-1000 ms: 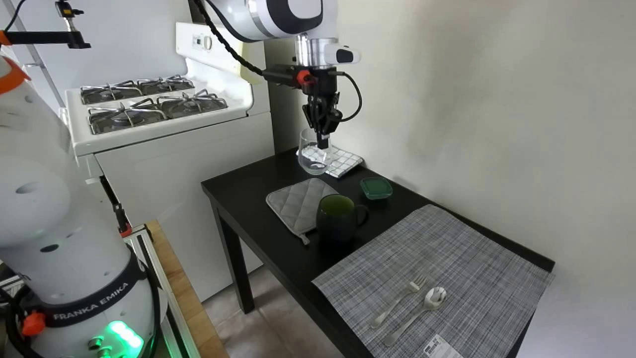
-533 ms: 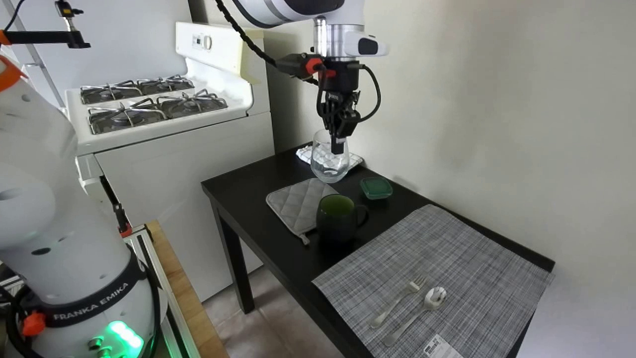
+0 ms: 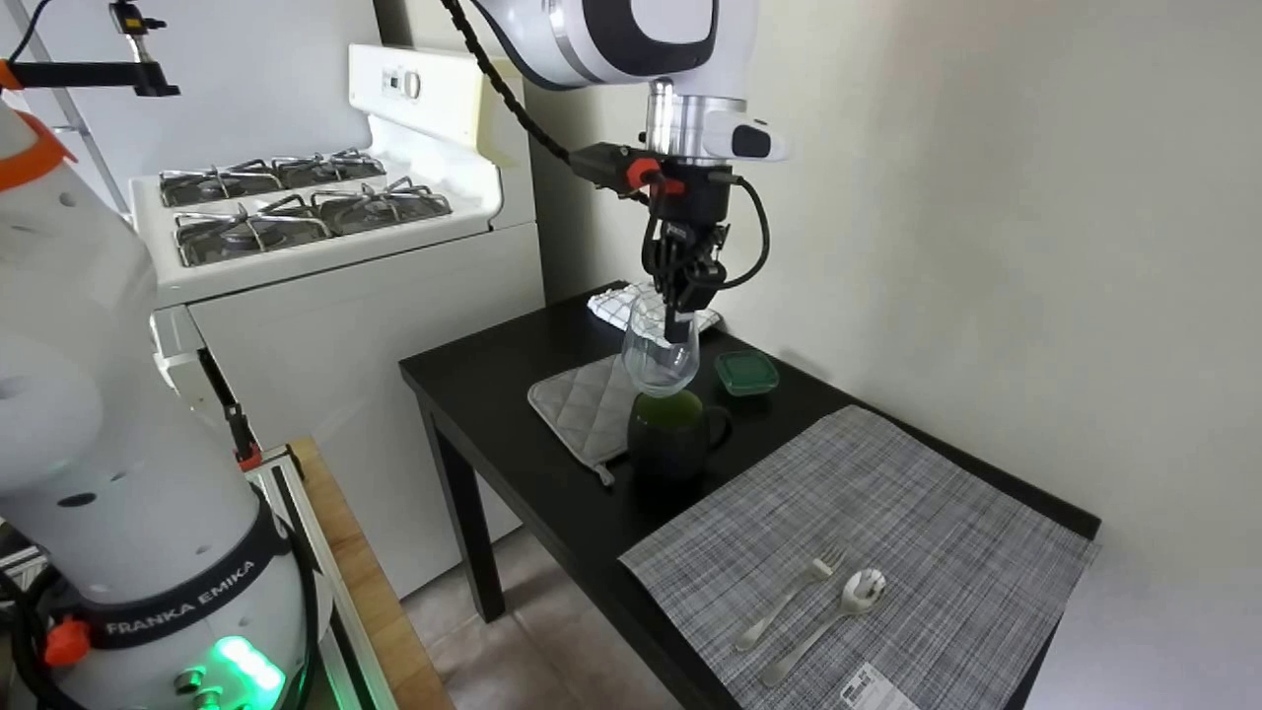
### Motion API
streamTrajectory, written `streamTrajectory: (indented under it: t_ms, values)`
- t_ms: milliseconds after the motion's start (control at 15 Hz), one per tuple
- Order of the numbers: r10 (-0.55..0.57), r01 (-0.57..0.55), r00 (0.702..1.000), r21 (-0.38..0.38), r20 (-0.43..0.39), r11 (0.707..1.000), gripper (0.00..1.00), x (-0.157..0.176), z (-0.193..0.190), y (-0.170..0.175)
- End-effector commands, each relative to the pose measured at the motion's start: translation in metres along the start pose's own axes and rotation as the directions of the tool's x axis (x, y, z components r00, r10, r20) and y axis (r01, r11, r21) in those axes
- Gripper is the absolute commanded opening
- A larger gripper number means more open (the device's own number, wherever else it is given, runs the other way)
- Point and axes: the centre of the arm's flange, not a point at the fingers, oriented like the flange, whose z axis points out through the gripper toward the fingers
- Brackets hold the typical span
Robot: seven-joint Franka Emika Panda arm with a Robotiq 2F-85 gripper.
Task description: Put the glass cup on the back cup
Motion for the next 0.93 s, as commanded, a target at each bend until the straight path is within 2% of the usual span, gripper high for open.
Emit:
streamTrajectory:
  t_ms: [0,867]
  values:
    - [0.013,-0.013,1.000,-0.020,0.008,1.000,0.01,0.011,0.009,-0.004]
    - [0.022,-0.020,0.999,-0.052,0.036,0.998,0.01,0.018,0.027,0.000]
